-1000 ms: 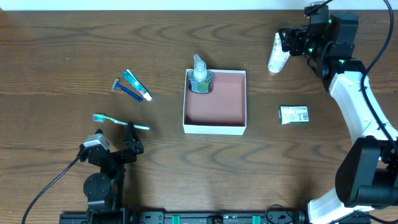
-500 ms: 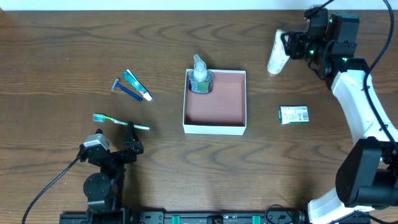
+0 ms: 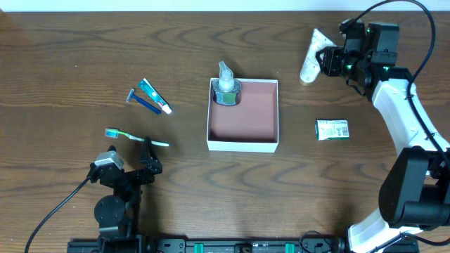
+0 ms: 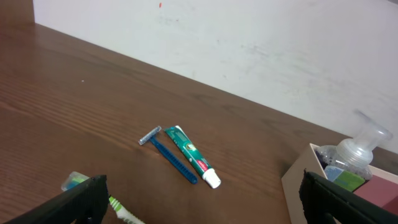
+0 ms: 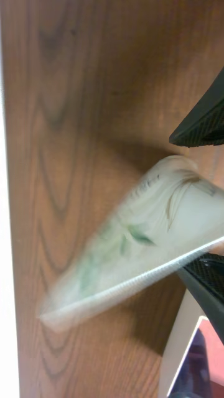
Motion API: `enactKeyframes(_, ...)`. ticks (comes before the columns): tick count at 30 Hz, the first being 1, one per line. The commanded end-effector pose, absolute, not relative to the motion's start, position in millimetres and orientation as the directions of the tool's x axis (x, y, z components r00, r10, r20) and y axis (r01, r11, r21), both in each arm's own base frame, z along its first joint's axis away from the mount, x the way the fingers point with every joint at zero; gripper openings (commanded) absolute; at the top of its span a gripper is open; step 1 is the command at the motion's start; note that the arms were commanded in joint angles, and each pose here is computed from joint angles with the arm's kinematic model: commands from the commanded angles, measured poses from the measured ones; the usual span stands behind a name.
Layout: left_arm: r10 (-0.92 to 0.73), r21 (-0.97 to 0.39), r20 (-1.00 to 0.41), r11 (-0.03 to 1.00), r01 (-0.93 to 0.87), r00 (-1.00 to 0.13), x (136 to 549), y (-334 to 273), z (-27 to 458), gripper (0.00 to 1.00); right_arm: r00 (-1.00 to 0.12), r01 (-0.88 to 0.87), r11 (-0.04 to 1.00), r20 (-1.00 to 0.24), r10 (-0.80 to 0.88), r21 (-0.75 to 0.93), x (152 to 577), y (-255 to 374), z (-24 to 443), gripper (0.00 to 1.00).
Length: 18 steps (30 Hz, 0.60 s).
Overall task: Pack container
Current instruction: 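Move the right gripper to the white lotion tube and grasp it, then carry the lotion tube into the box beside the soap bottle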
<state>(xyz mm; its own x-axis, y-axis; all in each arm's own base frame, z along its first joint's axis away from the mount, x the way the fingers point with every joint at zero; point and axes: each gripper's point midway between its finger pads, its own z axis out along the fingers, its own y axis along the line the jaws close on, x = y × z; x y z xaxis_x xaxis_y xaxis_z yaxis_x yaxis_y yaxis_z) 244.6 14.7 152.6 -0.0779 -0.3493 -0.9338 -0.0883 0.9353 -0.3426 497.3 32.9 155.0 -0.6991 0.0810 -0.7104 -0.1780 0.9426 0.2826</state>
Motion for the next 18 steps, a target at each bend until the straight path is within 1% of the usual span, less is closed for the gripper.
enactKeyframes(1,-0.337,-0.328,-0.933,0.941,-0.090,-0.128,243.8,12.1,137.5,0.98,-0.683,-0.188,0.938,-0.725,0.088,0.291,501.2,33.0,158.3,0.54)
enactKeyframes(5,-0.337,-0.327,-0.933,0.941,-0.090,-0.128,243.8,12.1,137.5,0.98,-0.644,-0.211,0.935,-0.760,0.086,0.284,508.8,34.3,168.2,0.54)
enactKeyframes(9,-0.337,-0.327,-0.933,0.941,-0.090,-0.128,243.8,12.1,137.5,0.98,-0.633,-0.216,0.935,-0.770,0.085,0.280,511.0,34.4,170.9,0.53)
enactKeyframes(18,-0.337,-0.327,-0.933,0.941,-0.089,-0.128,243.8,12.1,137.6,0.98,-0.620,-0.263,0.923,-0.782,0.061,0.281,511.2,47.4,174.7,0.40)
